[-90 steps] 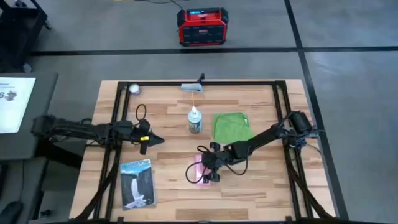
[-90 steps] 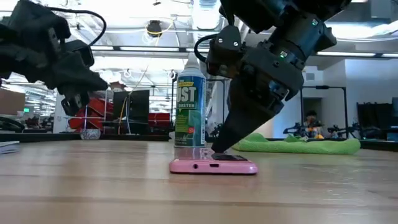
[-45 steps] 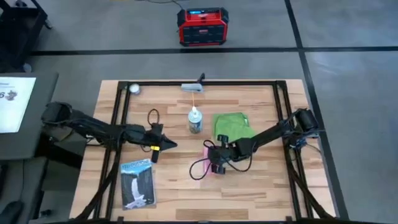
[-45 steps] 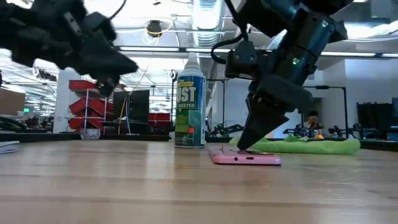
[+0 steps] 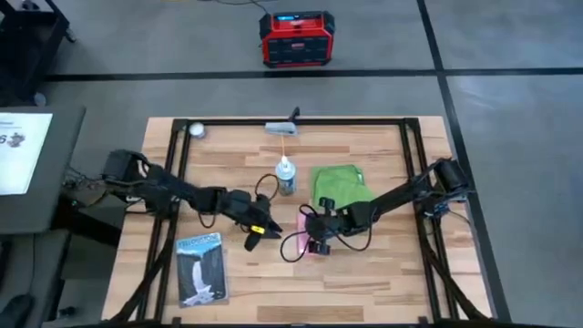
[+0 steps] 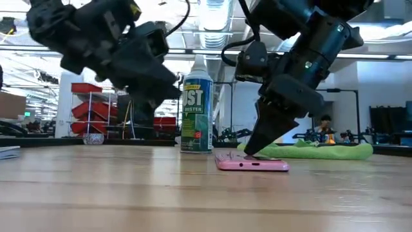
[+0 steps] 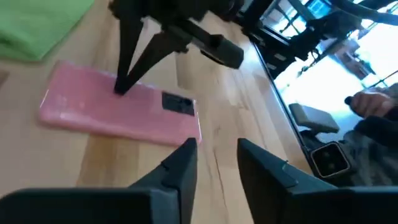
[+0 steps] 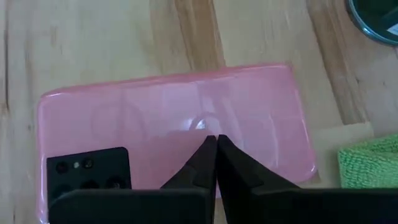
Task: Apply microfiber cloth
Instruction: Spray the pink cellphone using the spray bottle
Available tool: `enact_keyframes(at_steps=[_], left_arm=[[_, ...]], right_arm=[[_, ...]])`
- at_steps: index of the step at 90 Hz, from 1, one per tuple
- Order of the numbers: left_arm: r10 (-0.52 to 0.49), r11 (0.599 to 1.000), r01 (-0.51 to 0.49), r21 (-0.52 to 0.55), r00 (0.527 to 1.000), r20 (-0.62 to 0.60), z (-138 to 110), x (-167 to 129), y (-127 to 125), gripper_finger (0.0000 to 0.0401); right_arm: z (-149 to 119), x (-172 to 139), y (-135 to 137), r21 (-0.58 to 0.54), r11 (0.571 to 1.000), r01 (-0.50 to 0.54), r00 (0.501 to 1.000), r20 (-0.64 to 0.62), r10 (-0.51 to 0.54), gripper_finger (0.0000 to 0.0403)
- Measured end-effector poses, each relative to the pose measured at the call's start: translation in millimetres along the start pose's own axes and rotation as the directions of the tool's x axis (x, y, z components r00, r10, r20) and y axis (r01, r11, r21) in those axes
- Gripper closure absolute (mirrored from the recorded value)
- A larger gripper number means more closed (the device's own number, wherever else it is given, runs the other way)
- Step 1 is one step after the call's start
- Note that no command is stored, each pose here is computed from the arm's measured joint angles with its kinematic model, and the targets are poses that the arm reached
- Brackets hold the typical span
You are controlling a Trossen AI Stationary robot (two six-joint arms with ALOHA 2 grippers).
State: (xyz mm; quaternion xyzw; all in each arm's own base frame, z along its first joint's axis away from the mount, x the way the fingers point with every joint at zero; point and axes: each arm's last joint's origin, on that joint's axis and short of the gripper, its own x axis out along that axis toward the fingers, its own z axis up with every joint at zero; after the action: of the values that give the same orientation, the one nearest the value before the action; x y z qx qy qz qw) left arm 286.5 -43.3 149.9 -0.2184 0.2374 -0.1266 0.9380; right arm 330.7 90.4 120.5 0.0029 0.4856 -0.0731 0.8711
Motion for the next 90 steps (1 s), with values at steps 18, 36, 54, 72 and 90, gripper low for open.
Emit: enact_keyframes(at_steps=[18, 36, 54, 72, 90], left_arm=[[0.06, 0.998, -0.061, -0.025, 0.998, -0.023, 9, 3, 6, 0.0301], [0.111, 0.976, -0.123, -0.179, 0.991, -0.076, 13, 2, 15, 0.032], [0.127, 0.955, -0.154, -0.255, 0.984, -0.122, 9, 1, 17, 0.0325], [0.116, 0.944, -0.15, -0.295, 0.985, -0.13, 7, 3, 12, 0.0297], [0.15, 0.935, -0.183, -0.305, 0.98, -0.13, 2, 5, 4, 0.0274]], right_arm=[[1, -17, 3, -0.016, 1.0, -0.011, 1.0, 0.007, 0.011, 0.0403], [6, -37, -2, 0.0, 0.999, 0.042, 0.998, 0.045, -0.042, 0.0403], [3, -37, -3, 0.009, 0.998, 0.054, 0.998, 0.021, -0.054, 0.0403], [-2, -40, 4, -0.004, 0.997, 0.075, 0.997, 0.002, -0.075, 0.0403], [-12, -44, 15, -0.006, 0.997, 0.074, 0.996, -0.04, -0.074, 0.0403]])
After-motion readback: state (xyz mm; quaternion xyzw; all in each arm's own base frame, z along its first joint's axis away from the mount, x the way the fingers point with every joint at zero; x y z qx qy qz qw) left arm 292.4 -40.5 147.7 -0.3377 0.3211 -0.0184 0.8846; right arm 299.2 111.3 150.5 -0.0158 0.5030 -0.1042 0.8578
